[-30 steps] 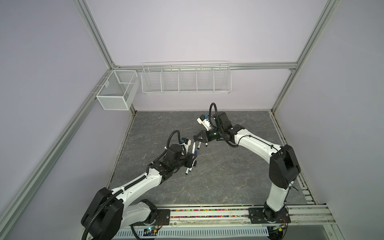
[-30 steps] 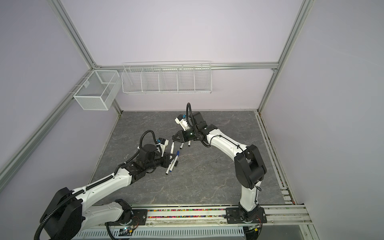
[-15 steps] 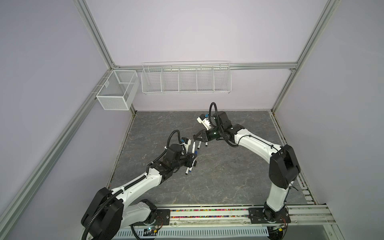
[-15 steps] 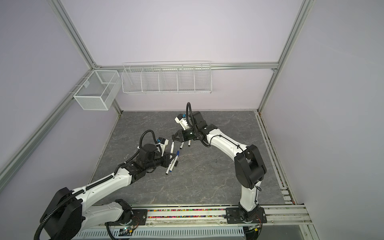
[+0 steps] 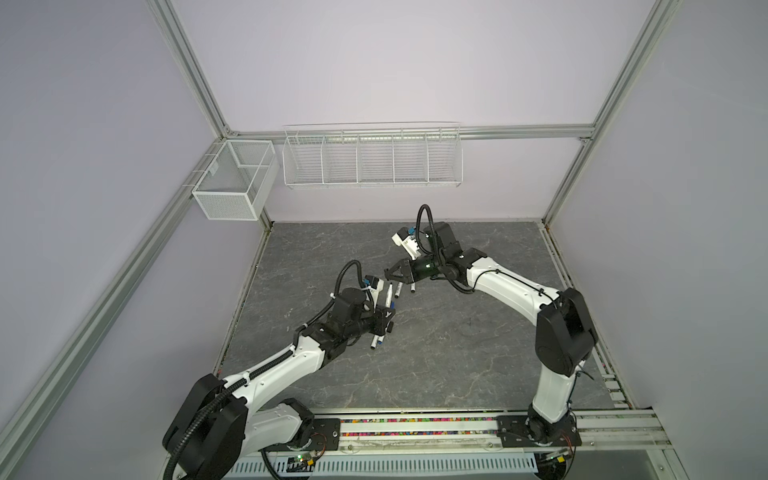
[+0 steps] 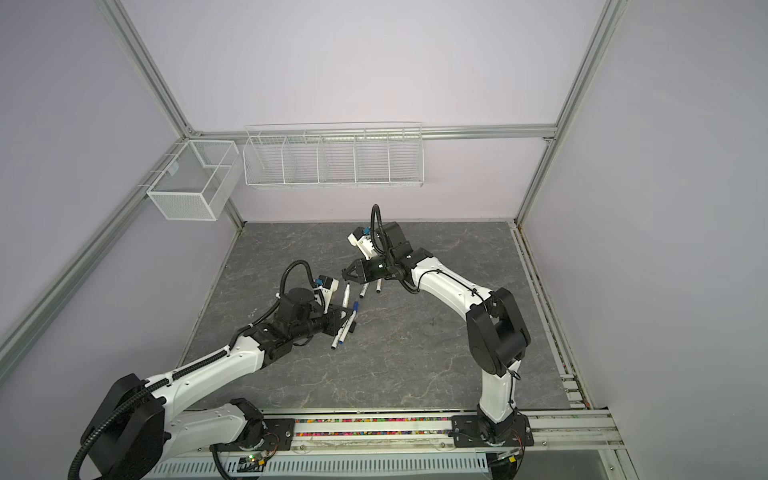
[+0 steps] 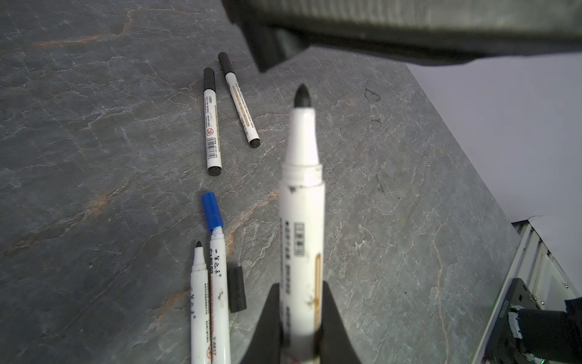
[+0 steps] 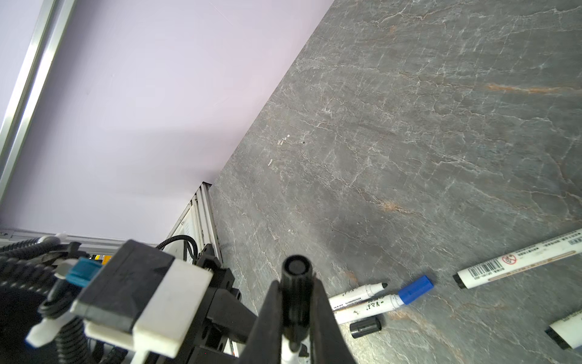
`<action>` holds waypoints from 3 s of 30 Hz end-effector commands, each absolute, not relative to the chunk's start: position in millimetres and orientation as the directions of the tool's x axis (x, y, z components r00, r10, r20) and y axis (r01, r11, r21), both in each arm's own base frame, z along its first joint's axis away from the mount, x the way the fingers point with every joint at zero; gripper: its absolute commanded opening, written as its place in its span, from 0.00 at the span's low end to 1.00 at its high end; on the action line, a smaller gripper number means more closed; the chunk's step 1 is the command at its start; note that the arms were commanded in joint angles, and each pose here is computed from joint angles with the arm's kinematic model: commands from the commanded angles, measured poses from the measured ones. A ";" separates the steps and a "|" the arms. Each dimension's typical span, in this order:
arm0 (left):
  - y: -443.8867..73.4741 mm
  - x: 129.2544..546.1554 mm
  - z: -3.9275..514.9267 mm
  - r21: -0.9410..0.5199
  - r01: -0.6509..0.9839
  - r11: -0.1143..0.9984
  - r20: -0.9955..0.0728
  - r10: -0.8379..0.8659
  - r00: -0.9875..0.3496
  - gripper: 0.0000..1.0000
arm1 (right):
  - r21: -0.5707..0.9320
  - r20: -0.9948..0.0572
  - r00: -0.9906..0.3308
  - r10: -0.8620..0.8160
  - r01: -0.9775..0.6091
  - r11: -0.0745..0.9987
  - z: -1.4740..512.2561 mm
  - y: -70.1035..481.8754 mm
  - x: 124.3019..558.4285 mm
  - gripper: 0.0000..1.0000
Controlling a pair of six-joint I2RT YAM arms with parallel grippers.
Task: Insert the pens into the pen caps
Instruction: 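Lift the black cap and bring it above the marker tip in the left gripper, then lower the black cap onto the marker tip with the right gripper, then open the right gripper and raise it off the capped marker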
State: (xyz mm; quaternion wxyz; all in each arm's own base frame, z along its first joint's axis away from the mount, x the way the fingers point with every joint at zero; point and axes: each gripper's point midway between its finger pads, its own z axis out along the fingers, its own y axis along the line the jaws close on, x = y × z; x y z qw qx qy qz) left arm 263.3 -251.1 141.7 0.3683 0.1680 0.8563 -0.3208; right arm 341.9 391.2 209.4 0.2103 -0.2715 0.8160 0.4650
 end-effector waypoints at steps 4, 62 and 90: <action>-258.3 269.3 161.2 -0.417 0.553 0.721 -0.773 0.038 -0.633 0.00 | 0.636 -0.596 -0.758 -0.265 -0.647 0.421 206.8 387.1 335.0 0.10; -277.1 325.9 304.6 -0.341 0.644 0.685 -0.940 -0.242 -0.241 0.00 | 0.606 -0.654 -0.695 -0.298 -0.718 0.342 236.0 371.5 296.4 0.25; -262.1 292.0 198.6 -0.308 0.579 0.754 -0.912 -0.061 -0.406 0.00 | 0.558 -0.757 -0.643 -0.119 -0.730 0.396 295.4 364.1 345.1 0.47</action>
